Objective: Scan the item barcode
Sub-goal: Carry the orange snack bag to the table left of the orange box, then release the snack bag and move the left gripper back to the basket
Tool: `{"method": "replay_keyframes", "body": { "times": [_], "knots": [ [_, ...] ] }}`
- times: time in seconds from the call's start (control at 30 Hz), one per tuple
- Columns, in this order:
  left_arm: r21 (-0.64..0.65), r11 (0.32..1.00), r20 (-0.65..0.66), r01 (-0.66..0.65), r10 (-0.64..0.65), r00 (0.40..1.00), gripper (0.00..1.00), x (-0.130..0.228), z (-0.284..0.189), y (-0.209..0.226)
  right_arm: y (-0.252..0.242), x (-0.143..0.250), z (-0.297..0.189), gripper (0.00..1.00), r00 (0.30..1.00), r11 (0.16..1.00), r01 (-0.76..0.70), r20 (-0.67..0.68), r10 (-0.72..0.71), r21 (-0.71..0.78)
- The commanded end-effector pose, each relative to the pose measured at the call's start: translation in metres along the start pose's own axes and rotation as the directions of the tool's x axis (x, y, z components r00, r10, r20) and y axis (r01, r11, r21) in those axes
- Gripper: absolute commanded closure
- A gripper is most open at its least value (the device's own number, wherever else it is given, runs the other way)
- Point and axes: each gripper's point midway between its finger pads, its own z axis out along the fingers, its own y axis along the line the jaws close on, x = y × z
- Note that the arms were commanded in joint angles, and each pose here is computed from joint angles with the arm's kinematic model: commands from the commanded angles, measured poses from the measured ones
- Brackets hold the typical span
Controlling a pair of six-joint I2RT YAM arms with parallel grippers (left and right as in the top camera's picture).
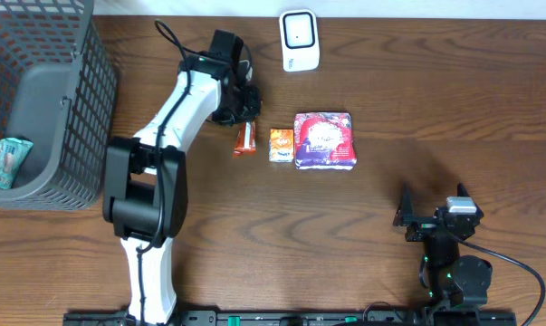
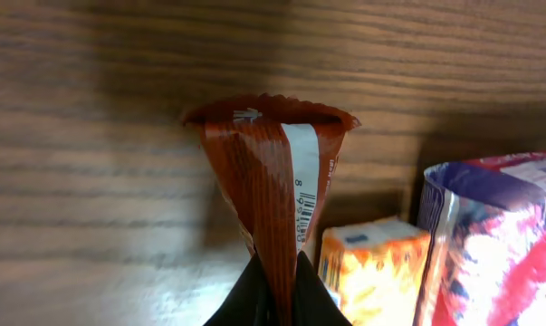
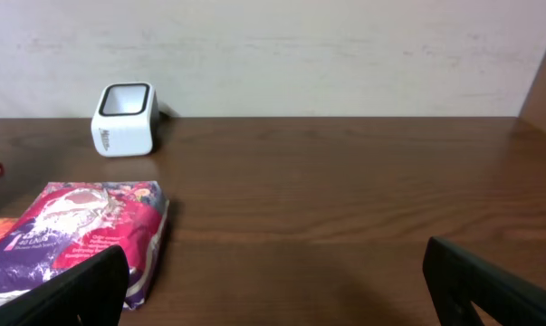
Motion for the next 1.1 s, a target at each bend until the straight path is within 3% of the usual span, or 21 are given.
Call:
{"method": "replay_keyframes", "body": {
  "times": [0.0,0.17,0.37,0.4,0.67,0.87,1.07],
  "knots": [
    [-0.007,1.000,-0.004,-0.008,0.008,1.000,0.92,0.002,0.012,-0.004,0.003,0.001,0.000,0.01,1.000,1.000,0.005,0.000,-0.005,-0.015],
    [0.005,1.000,0.023,-0.025,0.025,0.999,0.92,-0.003,0.013,-0.010,0.003,0.001,0.000,0.01,1.000,1.000,0.005,0.000,-0.005,-0.015],
    [0.004,1.000,0.016,-0.024,0.023,1.000,0.83,-0.002,0.013,-0.010,0.003,0.001,0.000,0.01,1.000,1.000,0.005,0.000,-0.005,-0.015],
    [0.003,1.000,0.015,-0.023,0.023,1.000,0.78,-0.001,0.013,-0.010,0.003,0.001,0.000,0.01,1.000,1.000,0.005,0.000,-0.005,-0.015],
    [0.012,1.000,0.037,-0.021,0.020,0.999,0.76,-0.008,0.005,-0.011,0.003,0.001,0.000,0.01,1.000,1.000,0.005,0.000,-0.005,-0.015],
    [0.040,0.999,0.150,-0.026,0.020,0.988,0.66,-0.030,-0.045,-0.016,0.003,0.001,0.000,0.01,1.000,1.000,0.005,0.000,-0.005,-0.015],
    [0.070,0.997,0.323,-0.028,0.004,0.947,0.54,-0.050,-0.128,-0.015,0.003,0.001,0.000,0.01,1.000,1.000,0.005,0.000,-0.005,-0.015]
  ]
}}
